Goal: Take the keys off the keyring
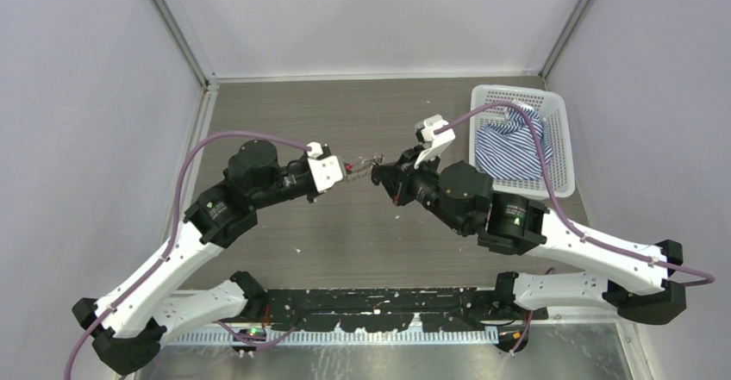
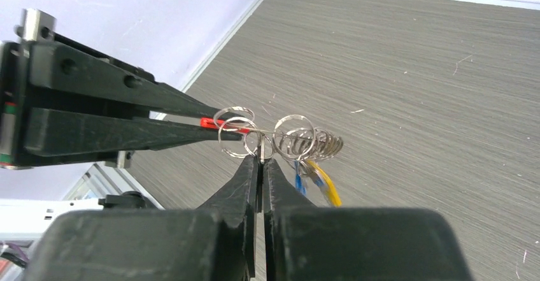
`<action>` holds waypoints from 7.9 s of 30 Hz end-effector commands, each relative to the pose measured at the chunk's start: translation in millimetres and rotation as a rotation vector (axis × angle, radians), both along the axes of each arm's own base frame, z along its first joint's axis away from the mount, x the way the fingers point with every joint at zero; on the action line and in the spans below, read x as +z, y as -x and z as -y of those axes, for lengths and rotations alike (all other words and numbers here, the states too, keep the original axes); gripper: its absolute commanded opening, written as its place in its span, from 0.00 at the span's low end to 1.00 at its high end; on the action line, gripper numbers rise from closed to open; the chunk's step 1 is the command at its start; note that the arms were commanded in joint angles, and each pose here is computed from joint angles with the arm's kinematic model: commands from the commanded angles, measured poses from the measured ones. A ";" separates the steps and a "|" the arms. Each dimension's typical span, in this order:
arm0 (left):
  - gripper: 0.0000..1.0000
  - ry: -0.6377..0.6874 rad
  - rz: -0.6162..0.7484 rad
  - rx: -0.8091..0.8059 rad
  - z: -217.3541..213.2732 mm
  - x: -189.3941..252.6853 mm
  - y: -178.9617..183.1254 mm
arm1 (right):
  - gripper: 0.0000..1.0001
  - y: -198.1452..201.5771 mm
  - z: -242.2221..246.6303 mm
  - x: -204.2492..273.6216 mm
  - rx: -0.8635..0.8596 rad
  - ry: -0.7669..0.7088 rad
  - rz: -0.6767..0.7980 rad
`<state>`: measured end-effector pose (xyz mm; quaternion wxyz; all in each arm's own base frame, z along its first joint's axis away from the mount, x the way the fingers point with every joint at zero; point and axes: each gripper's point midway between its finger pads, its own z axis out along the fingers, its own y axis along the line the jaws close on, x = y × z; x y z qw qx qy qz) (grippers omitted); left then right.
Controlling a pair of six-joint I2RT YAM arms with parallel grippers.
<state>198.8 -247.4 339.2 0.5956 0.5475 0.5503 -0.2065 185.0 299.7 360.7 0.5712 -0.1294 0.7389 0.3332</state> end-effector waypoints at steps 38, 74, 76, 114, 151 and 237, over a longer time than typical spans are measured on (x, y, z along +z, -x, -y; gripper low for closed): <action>0.00 0.178 -0.150 -0.022 49.1 -59.0 23.9 | 0.01 -11.2 2.5 25.2 0.102 0.205 -0.343; 0.56 0.413 -0.203 0.154 37.1 -43.0 10.2 | 0.01 -9.5 3.1 28.0 0.234 0.075 -0.544; 0.54 0.440 -0.246 0.098 27.1 -29.9 17.7 | 0.01 -4.9 8.3 29.0 0.267 0.098 -0.544; 0.27 0.561 -0.092 -0.321 39.9 65.5 40.7 | 0.01 50.7 28.9 56.5 0.531 0.167 -0.471; 0.27 0.539 -0.206 -0.554 63.1 78.8 62.5 | 0.01 65.7 27.8 57.7 0.613 0.195 -0.459; 0.00 0.773 -0.278 -0.196 55.2 61.6 15.9 | 0.01 50.9 53.3 18.9 0.439 0.307 -0.447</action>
